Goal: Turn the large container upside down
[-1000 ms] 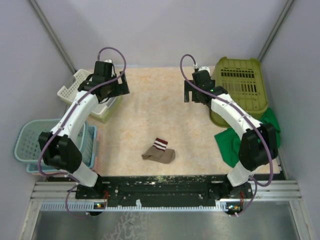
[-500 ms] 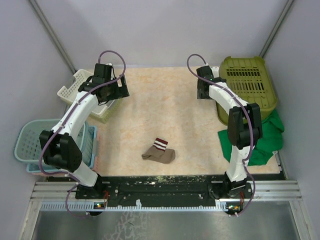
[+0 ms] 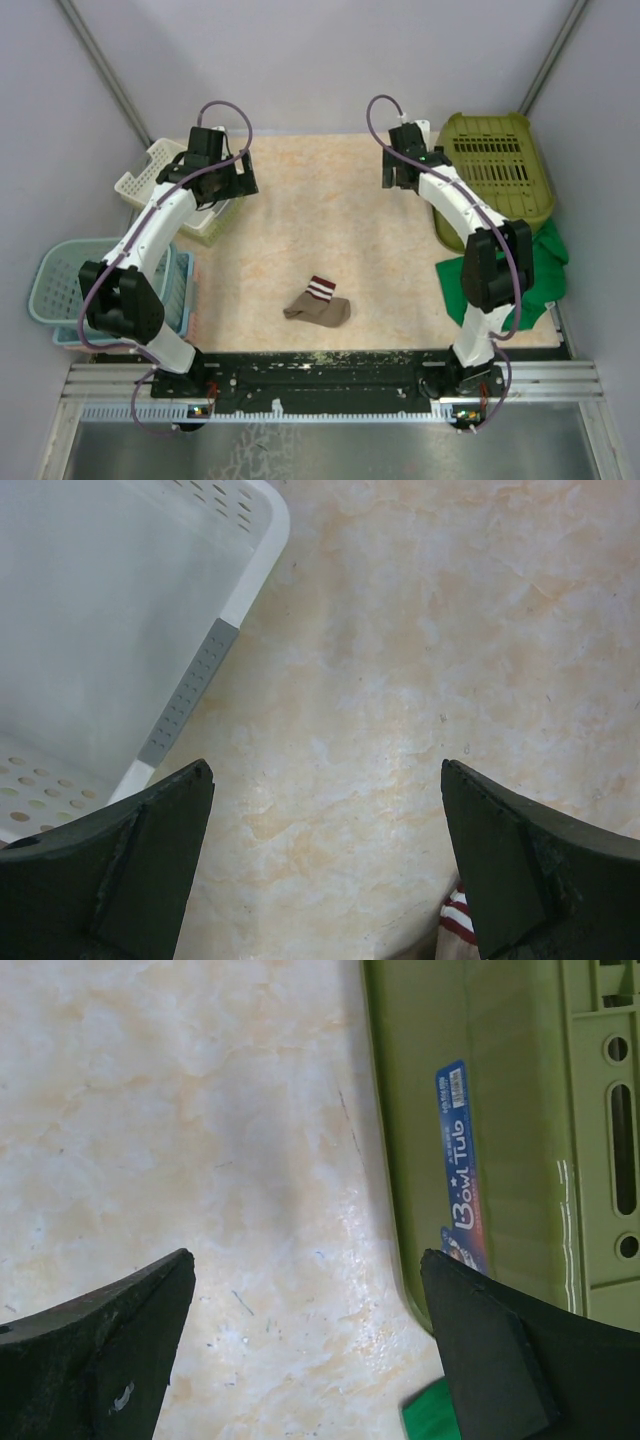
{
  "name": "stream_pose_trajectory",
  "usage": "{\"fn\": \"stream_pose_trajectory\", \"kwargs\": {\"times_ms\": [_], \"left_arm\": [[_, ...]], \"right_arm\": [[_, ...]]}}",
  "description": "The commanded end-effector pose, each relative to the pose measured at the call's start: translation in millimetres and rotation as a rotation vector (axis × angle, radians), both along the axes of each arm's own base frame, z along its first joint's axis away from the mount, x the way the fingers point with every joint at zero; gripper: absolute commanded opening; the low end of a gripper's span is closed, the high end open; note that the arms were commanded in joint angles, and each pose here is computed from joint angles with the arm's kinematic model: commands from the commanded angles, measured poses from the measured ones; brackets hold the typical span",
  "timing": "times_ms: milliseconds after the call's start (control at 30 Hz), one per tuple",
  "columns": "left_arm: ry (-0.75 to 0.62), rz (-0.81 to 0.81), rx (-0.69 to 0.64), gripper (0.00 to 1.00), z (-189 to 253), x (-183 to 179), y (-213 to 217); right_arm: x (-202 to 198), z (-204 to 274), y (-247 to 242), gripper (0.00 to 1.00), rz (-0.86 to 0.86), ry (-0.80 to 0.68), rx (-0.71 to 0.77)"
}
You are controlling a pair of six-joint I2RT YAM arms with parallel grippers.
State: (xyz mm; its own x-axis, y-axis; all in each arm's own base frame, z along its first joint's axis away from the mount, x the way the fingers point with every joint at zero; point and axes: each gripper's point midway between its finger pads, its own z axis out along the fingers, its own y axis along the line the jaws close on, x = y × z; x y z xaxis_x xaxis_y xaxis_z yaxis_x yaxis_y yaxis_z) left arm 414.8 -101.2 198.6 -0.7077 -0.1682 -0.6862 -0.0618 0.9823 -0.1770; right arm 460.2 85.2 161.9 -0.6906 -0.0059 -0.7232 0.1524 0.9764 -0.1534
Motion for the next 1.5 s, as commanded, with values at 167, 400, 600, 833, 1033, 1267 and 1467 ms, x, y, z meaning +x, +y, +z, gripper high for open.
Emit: {"fn": "stream_pose_trajectory", "kwargs": {"times_ms": [167, 400, 600, 833, 1033, 1267, 1467], "left_arm": [[-0.063, -0.023, -0.014, 0.99, 23.5, 0.8, 0.1], [-0.057, -0.034, -0.026, 0.99, 21.5, -2.4, -2.3], [-0.065, -0.031, -0.008, 0.99, 23.9, 1.5, 0.0], [-0.041, 0.029, 0.042, 0.99, 20.5, 20.0, 8.4], [-0.01, 0.15, 0.2, 0.96, 6.1, 40.7, 39.8], [0.035, 0.106, 0.294, 0.83, -24.7, 84.1, 41.9], [0.139, -0.004, 0.343, 0.79, -58.4, 78.6, 41.1]], "right_arm": [[18.0, -18.5, -69.7, 0.95, -0.16, 0.045, -0.144], [29.6, -4.2, -78.3, 0.95, -0.226, 0.044, -0.193], [29.3, 26.4, -23.5, 0.95, -0.042, -0.058, -0.053], [-9.4, 60.8, 57.9, 0.95, 0.21, -0.144, 0.174], [-60.8, 55.3, 79.6, 0.94, 0.296, -0.157, 0.388], [-102.5, 40.6, 63.1, 0.94, 0.266, -0.121, 0.401], [-124.8, 32.2, 44.3, 0.94, 0.22, -0.107, 0.364]]}}
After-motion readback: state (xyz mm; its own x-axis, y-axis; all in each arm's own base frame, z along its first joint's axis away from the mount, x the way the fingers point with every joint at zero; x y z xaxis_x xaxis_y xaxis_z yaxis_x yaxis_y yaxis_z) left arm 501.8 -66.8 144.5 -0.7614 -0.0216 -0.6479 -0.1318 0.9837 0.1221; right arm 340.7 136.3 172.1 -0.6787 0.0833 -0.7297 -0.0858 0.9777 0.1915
